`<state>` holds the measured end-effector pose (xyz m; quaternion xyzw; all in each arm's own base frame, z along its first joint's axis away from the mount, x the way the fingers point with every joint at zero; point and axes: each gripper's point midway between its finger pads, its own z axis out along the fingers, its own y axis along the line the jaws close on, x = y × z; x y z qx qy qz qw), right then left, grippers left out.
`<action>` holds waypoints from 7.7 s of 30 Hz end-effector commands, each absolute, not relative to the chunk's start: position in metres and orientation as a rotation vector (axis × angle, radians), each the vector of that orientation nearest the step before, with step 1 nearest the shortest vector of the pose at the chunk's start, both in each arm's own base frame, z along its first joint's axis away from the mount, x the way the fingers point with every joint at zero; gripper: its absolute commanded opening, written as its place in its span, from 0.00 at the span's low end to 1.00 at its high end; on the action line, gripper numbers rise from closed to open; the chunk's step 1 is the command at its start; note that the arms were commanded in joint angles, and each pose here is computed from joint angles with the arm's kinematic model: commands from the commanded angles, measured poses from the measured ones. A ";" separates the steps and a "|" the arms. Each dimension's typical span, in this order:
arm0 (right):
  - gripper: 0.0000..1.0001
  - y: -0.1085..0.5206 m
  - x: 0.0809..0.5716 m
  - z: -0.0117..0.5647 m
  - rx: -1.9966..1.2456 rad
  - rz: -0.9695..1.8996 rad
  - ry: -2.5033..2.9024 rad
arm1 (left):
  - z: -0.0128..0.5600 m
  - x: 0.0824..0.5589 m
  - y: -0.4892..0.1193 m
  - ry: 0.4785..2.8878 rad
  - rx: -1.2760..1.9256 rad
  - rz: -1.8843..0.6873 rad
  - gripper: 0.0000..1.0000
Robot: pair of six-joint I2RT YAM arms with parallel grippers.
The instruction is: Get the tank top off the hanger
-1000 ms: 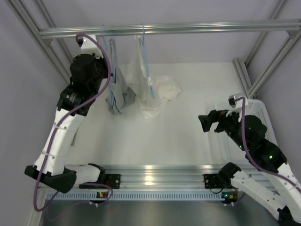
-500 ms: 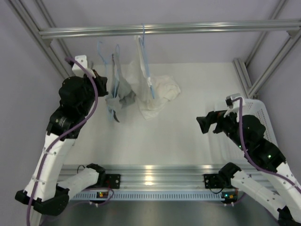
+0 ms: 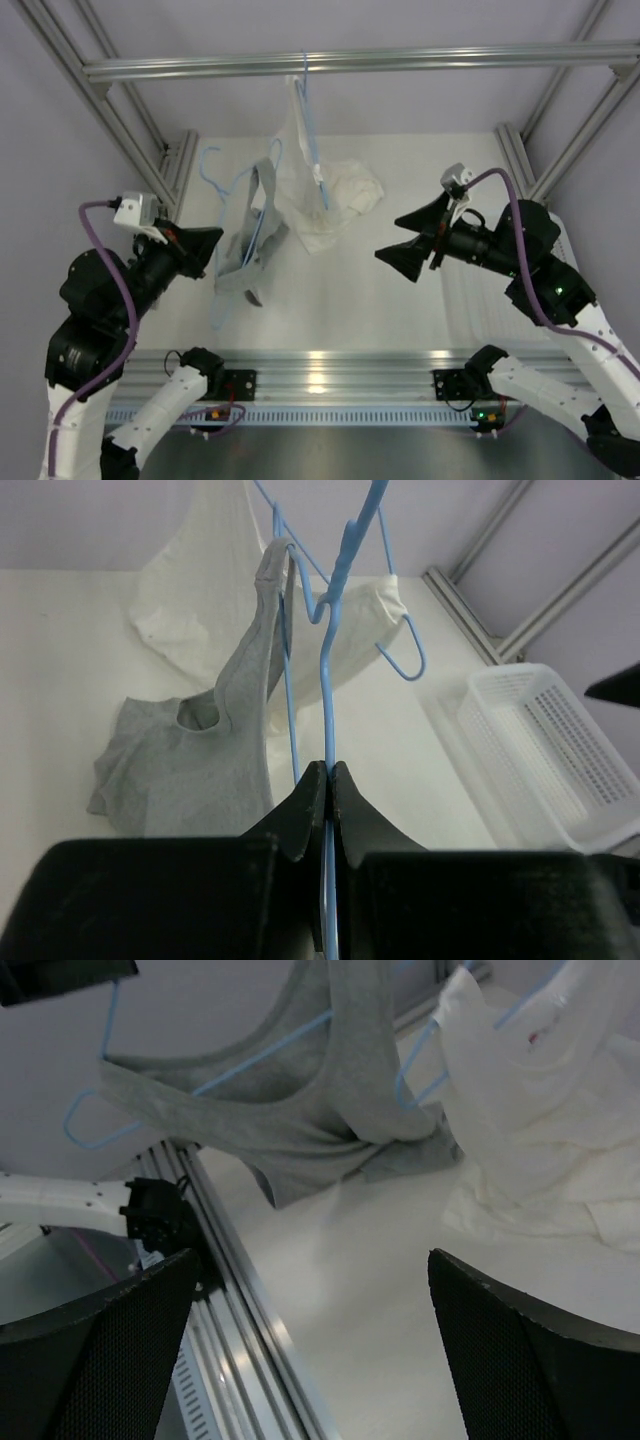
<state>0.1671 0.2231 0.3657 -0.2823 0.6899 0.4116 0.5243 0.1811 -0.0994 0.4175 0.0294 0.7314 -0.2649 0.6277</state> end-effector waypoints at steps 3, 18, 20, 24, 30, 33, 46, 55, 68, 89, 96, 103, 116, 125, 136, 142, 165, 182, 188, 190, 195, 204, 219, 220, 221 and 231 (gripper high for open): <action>0.91 0.275 0.150 0.441 -0.872 1.193 1.400 | 0.410 0.129 -0.109 1.738 0.158 -0.752 0.00; 0.69 0.383 0.192 0.413 -0.855 1.019 1.513 | 0.418 0.073 -0.113 1.773 0.284 -0.872 0.00; 0.68 0.392 0.196 0.411 -0.860 1.018 1.508 | 0.419 0.072 -0.114 1.769 0.290 -0.884 0.00; 0.69 0.400 0.208 0.401 -0.819 0.931 1.536 | 0.424 0.071 -0.117 1.745 0.297 -0.902 0.00; 0.71 0.406 0.208 0.396 -0.811 0.958 1.522 | 0.427 0.071 -0.119 1.734 0.301 -0.915 0.00; 0.68 0.411 0.201 0.401 -0.817 1.008 1.499 | 0.429 0.072 -0.119 1.727 0.296 -0.918 0.00; 0.64 0.416 0.192 0.377 -0.825 1.082 1.536 | 0.435 0.079 -0.115 1.701 0.267 -0.887 0.00; 0.25 0.421 0.190 0.378 -0.815 1.118 1.521 | 0.435 0.077 -0.117 1.696 0.279 -0.901 0.00; 0.00 0.382 0.221 0.399 -0.576 0.950 1.516 | 0.421 0.086 -0.114 1.732 0.270 -0.848 0.00; 0.00 0.342 0.255 0.396 -0.375 0.716 1.588 | 0.429 0.071 -0.105 1.692 0.276 -0.831 0.00; 0.00 0.340 0.253 0.401 -0.386 0.722 1.582 | 0.428 0.063 -0.102 1.689 0.283 -0.824 0.00; 0.00 0.340 0.236 0.420 -0.427 0.811 1.538 | 0.420 0.055 -0.092 1.697 0.278 -0.790 0.00; 0.00 0.319 0.245 0.413 -0.402 0.706 1.587 | 0.429 0.039 -0.104 1.651 0.389 -0.876 0.00; 0.00 0.305 0.248 0.410 -0.397 0.667 1.603 | 0.431 0.034 -0.109 1.620 0.431 -0.914 0.00; 0.00 0.313 0.242 0.404 -0.478 0.726 1.605 | 0.434 0.035 -0.114 1.593 0.467 -0.928 0.00; 0.00 0.313 0.239 0.401 -0.510 0.787 1.623 | 0.435 0.030 -0.115 1.567 0.514 -0.923 0.00; 0.00 0.327 0.212 0.369 -0.570 1.023 1.629 | 0.474 0.075 -0.089 1.402 0.167 -0.833 0.00; 0.00 0.365 0.121 0.428 -0.885 1.518 1.424 | 0.495 0.135 -0.117 0.973 0.271 -0.777 0.00; 0.00 0.375 0.132 0.371 -0.865 1.430 1.609 | 0.501 0.139 -0.098 0.865 0.183 -0.705 0.00; 0.00 0.378 0.142 0.345 -0.846 1.372 1.674 | 0.512 0.137 -0.086 0.819 0.119 -0.683 0.00; 0.00 0.407 0.144 0.280 -0.828 1.401 1.825 | 0.516 0.139 -0.065 0.733 -0.003 -0.658 0.00; 0.00 0.460 0.156 0.207 -0.795 1.090 1.963 | 0.509 0.147 -0.068 0.706 -0.015 -0.671 0.00; 0.06 0.269 0.240 0.171 -0.343 0.567 2.013 | 0.449 0.142 -0.027 1.065 -0.166 -0.508 0.00; 0.16 0.276 0.231 0.172 -0.385 0.622 2.008 | 0.444 0.144 -0.029 1.102 -0.161 -0.500 0.00; 0.31 0.277 0.227 0.169 -0.406 0.633 2.009 | 0.443 0.145 -0.030 1.118 -0.159 -0.498 0.00; 0.56 0.270 0.223 0.152 -0.412 0.607 2.039 | 0.437 0.191 -0.041 1.358 -0.167 -0.394 0.00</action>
